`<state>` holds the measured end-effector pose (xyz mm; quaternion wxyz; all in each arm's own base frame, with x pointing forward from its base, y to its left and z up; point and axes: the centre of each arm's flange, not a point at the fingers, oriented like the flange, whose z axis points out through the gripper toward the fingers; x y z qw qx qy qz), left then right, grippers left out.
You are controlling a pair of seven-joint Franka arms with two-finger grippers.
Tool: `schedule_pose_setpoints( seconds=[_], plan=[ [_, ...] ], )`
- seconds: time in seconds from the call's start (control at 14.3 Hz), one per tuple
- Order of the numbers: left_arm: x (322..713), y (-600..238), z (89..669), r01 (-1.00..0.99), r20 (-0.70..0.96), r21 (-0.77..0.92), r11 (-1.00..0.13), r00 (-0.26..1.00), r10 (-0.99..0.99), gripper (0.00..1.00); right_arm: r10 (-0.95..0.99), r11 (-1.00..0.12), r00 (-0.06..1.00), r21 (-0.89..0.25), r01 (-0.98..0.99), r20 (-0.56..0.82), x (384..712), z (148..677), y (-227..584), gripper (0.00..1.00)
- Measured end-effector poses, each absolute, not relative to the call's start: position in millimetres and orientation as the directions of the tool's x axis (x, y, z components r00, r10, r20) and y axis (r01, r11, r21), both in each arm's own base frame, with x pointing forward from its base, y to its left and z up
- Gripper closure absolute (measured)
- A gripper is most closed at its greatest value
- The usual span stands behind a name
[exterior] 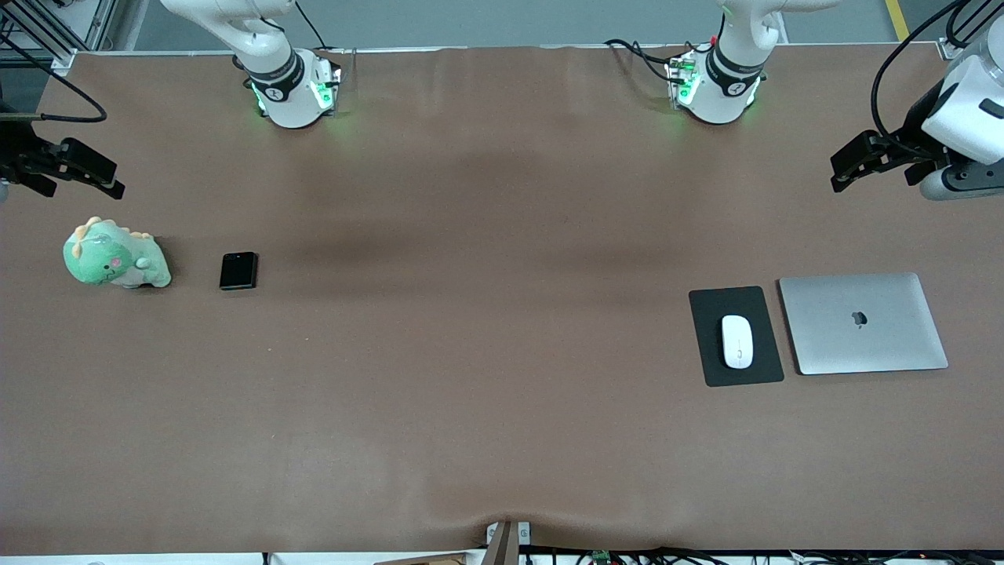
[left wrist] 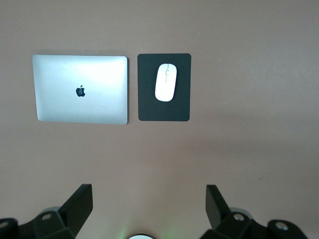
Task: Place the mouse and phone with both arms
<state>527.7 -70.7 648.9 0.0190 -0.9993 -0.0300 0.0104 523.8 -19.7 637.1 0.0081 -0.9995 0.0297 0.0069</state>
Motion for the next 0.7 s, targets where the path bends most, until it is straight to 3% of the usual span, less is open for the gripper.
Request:
schedule_pose_setpoints(
  seconds=[0.7],
  plan=[
    [528.4,-73.5,647.9,0.058,-0.026,-0.016,-0.998,0.998,0.058,0.0,-0.063,-0.998,0.998,-0.016,-0.063,0.0,525.3,638.4,-22.0,0.0]
  ],
)
